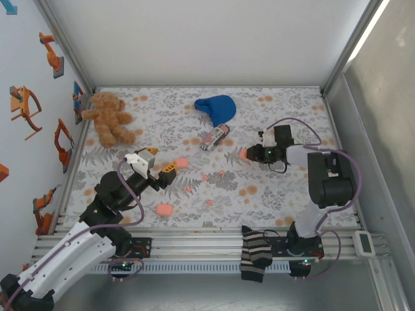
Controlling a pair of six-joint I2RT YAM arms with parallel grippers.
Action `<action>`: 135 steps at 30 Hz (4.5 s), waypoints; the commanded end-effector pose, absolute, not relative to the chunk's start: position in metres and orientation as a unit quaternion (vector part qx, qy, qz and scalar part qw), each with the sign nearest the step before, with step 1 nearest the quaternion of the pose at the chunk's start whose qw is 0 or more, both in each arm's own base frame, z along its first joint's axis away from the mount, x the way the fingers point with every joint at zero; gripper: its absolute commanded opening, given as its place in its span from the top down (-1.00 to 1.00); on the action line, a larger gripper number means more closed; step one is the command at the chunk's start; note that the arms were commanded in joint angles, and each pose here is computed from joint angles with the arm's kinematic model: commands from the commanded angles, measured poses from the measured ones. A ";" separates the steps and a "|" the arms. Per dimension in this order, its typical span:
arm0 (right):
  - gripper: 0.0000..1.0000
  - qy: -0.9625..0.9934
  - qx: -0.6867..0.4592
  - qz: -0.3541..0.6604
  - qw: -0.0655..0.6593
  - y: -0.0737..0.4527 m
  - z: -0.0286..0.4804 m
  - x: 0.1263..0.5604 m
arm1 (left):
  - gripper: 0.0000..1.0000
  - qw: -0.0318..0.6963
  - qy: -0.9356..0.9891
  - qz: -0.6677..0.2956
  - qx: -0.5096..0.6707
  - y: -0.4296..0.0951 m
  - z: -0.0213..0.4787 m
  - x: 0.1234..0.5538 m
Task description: Insert the wireless bluetooth earbuds into the charging case
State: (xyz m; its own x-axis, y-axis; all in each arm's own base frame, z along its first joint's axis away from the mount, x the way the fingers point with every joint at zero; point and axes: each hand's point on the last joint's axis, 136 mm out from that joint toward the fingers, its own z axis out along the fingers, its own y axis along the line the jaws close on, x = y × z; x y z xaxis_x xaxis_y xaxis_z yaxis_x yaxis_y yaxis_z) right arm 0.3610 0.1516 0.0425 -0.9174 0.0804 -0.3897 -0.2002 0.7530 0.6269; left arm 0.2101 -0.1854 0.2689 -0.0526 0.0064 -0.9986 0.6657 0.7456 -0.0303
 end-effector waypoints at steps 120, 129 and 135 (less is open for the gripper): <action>-0.32 0.616 -0.765 0.125 0.137 0.422 0.017 0.327 | -0.93 0.482 0.848 -0.184 -0.120 -0.036 0.186 0.264; -0.02 0.617 -0.765 0.120 0.139 0.421 0.019 0.328 | -0.93 0.482 0.848 -0.182 -0.120 -0.036 0.186 0.263; 0.14 0.613 -0.762 0.125 0.167 0.425 0.034 0.329 | -0.93 0.487 0.847 -0.175 -0.122 -0.033 0.189 0.260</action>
